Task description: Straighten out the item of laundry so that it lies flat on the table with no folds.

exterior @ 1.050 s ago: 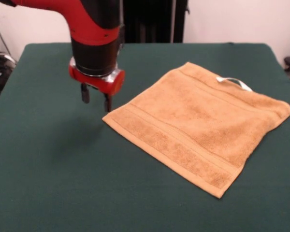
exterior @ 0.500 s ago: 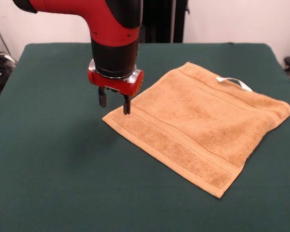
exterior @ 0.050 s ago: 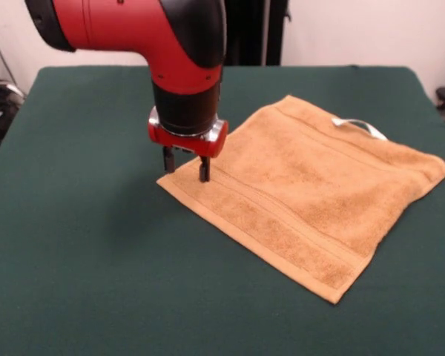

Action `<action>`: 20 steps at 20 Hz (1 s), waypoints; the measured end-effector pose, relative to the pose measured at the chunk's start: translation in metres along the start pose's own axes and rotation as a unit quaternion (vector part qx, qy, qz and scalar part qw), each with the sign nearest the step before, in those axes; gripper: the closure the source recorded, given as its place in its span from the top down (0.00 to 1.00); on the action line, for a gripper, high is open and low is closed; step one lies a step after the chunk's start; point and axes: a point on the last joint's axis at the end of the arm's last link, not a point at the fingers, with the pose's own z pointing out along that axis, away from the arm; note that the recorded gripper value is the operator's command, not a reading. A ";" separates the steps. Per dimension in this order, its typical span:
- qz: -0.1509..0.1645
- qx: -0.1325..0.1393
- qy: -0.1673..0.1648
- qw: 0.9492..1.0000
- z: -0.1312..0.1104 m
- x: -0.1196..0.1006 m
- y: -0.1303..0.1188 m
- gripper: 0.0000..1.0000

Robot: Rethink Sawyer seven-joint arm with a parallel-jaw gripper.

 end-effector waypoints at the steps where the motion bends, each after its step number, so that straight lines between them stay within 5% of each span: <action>1: 0.001 -0.002 -0.001 1.000 0.000 -0.001 0.000 1.00; 19: 0.001 -0.018 0.000 1.000 0.001 -0.003 -0.005 1.00; 20: 0.000 -0.019 -0.001 1.000 0.000 -0.003 -0.005 0.00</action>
